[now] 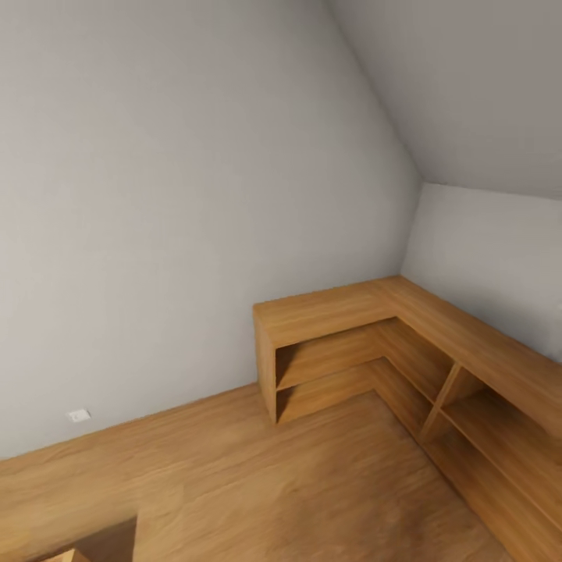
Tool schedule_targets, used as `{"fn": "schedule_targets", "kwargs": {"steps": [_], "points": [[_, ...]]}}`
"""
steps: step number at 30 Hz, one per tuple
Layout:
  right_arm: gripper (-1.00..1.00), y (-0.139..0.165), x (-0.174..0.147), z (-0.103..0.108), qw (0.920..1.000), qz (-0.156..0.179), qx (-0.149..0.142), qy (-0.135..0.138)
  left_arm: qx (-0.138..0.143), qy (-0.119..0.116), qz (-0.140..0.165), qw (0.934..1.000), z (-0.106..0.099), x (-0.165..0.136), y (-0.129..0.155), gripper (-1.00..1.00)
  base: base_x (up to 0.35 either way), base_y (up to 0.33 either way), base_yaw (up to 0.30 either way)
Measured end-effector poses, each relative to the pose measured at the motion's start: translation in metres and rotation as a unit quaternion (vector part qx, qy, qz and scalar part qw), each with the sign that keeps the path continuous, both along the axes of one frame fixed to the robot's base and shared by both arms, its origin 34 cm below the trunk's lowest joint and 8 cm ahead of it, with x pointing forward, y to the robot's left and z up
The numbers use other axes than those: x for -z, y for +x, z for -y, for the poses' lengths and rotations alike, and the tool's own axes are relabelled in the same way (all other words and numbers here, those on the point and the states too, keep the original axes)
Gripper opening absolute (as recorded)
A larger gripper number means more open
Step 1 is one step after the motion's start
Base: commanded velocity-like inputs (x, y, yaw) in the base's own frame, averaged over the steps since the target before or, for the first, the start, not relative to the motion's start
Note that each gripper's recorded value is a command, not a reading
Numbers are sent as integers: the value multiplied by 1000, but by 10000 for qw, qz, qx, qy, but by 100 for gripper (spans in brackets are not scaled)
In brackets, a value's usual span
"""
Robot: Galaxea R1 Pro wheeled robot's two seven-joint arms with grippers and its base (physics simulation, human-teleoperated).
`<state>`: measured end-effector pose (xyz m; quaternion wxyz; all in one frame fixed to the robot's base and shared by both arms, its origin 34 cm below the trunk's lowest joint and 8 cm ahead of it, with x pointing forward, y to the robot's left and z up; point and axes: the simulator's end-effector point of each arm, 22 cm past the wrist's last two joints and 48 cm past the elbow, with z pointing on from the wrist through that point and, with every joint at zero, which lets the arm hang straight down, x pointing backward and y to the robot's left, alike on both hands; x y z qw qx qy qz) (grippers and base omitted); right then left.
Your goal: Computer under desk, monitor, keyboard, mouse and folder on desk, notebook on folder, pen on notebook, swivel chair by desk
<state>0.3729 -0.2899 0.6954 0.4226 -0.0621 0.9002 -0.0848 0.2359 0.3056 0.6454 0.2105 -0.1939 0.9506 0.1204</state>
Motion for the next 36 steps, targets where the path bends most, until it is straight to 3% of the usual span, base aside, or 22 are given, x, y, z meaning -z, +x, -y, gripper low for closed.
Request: {"fn": "schedule_targets", "kwargs": {"steps": [19,36], "points": [[100,-2,3,1,10000,-87,5,-23,1,-1,14,10000,0,0,1,100,297,39,-268],[100,-2,3,3,10000,-94,2,-34,0,-1,11,10000,0,0,1,100,34,0,-286]]}}
